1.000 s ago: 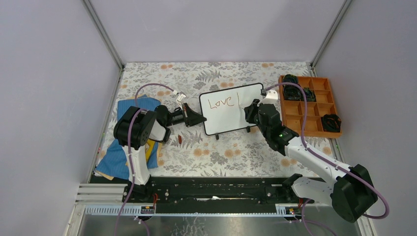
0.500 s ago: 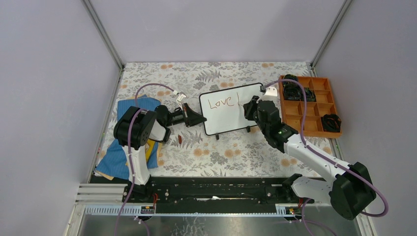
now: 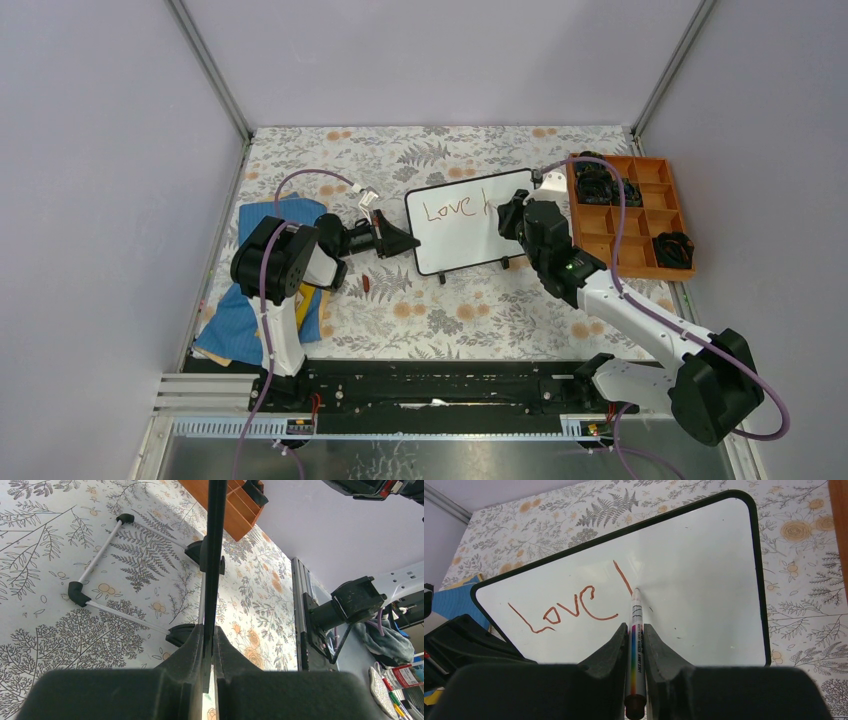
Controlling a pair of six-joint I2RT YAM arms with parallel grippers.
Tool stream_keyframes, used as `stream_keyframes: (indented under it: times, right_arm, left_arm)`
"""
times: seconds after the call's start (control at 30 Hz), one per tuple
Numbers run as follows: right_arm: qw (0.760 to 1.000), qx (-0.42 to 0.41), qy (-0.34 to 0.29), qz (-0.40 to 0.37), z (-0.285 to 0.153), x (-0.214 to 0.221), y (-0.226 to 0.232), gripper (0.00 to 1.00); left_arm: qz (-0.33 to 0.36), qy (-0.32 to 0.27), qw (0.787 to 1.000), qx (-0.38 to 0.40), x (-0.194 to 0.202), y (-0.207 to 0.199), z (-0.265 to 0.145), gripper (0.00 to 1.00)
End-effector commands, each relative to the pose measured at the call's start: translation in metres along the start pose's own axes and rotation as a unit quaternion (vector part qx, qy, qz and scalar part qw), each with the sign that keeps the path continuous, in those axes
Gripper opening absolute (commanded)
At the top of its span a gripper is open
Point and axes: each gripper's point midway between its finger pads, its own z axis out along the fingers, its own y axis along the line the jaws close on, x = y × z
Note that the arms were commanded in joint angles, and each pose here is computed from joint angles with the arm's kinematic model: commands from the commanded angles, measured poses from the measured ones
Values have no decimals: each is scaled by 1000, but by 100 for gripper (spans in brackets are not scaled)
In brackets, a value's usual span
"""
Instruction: Write a sentence on the whiteboard
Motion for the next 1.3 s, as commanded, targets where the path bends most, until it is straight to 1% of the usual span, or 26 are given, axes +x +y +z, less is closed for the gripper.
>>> stream_keyframes:
  times: [0.0, 0.9, 1.13, 1.27]
  right_arm:
    - [999, 3, -52, 11, 2, -36, 7, 0]
    - [1000, 15, 1, -6, -5, 8, -13, 0]
    - [1000, 17, 6, -5, -8, 11, -15, 0]
    - [1000, 11, -14, 6, -15, -2, -13, 0]
  left_arm:
    - [-9, 11, 1000, -4, 6, 0, 0, 0]
    - [-9, 11, 1000, -4, 5, 0, 1, 0]
    - [-9, 13, 1000, -4, 7, 0, 1, 0]
    - [-8, 13, 1000, -4, 6, 0, 1, 0]
